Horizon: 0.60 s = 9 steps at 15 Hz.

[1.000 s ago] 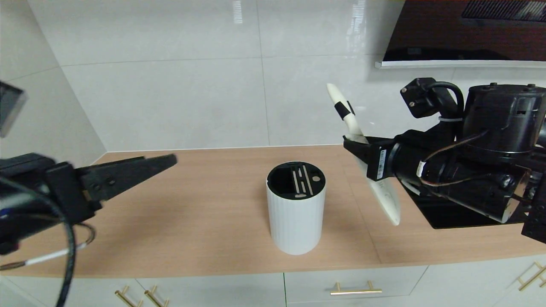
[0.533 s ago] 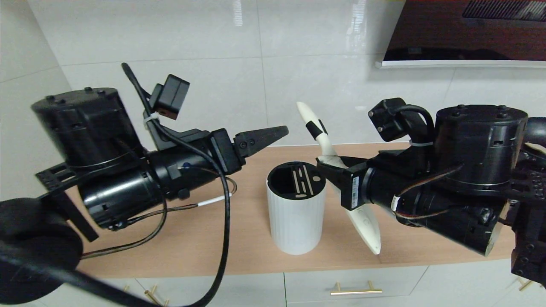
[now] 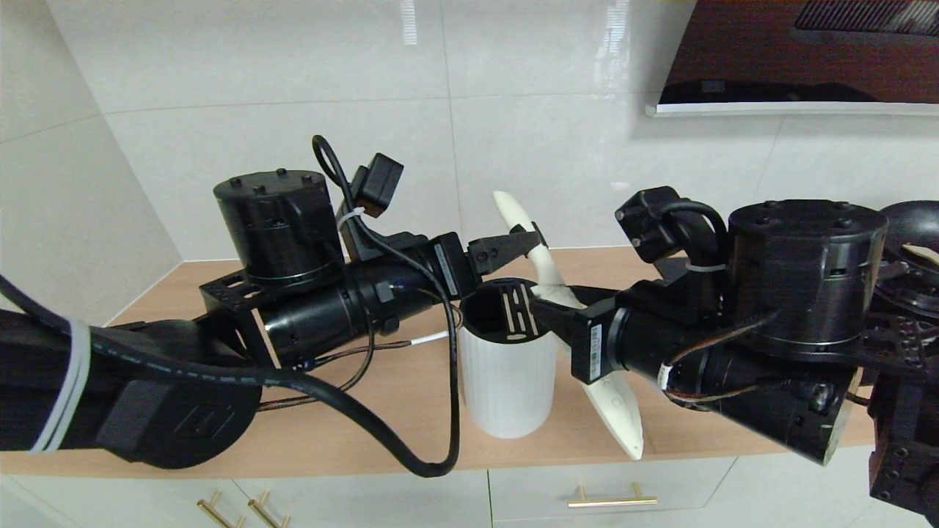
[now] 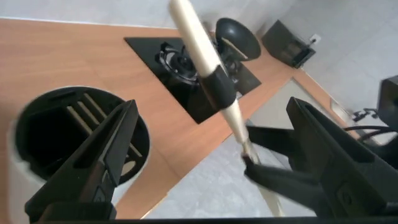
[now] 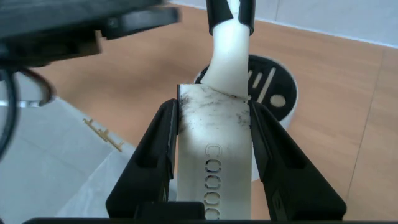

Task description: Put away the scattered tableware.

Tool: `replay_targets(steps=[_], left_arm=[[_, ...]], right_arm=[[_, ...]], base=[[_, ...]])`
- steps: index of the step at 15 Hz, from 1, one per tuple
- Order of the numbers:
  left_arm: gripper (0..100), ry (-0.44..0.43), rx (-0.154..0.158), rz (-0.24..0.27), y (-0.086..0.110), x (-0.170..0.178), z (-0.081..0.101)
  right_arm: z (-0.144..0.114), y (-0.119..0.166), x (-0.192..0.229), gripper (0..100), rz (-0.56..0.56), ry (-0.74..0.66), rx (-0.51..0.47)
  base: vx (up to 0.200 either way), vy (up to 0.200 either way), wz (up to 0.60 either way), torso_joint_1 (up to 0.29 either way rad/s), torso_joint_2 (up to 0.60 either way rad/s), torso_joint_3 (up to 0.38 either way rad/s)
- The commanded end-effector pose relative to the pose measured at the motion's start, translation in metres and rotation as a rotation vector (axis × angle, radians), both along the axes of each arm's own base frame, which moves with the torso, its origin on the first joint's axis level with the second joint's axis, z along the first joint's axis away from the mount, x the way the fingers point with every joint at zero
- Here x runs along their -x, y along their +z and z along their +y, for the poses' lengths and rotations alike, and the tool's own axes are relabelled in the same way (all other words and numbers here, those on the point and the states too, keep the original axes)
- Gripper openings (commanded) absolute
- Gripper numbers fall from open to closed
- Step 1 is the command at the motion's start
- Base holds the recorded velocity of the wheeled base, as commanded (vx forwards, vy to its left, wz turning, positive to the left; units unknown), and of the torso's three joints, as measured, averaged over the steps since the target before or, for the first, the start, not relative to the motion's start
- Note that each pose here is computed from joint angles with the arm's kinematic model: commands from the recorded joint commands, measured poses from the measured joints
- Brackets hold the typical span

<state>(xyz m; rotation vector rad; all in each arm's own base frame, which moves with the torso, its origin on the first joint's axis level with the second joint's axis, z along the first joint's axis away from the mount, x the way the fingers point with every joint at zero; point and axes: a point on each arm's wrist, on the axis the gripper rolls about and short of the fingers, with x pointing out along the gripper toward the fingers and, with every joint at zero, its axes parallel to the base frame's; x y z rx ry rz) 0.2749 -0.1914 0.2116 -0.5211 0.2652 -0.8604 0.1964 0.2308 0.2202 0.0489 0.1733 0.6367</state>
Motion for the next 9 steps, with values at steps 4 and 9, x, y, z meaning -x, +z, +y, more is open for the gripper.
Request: replay_targets(steps=[4,9], left_arm=[[100,-0.016,0.003,0.003,-0.012,-0.006,-0.017],[100,-0.024,0.051,-0.008,-0.007,-0.001,-0.022]], right_arm=[[0.007,-0.006,0.008,0,0.012,0.036,0.015],[0.009,-0.007,0.008,0,0.015,0.039,0.017]], base=[[0.0,0.0,0.0,0.0,0.0,0.0],[0.0,0.0,0.0,0.0,0.0,0.0]])
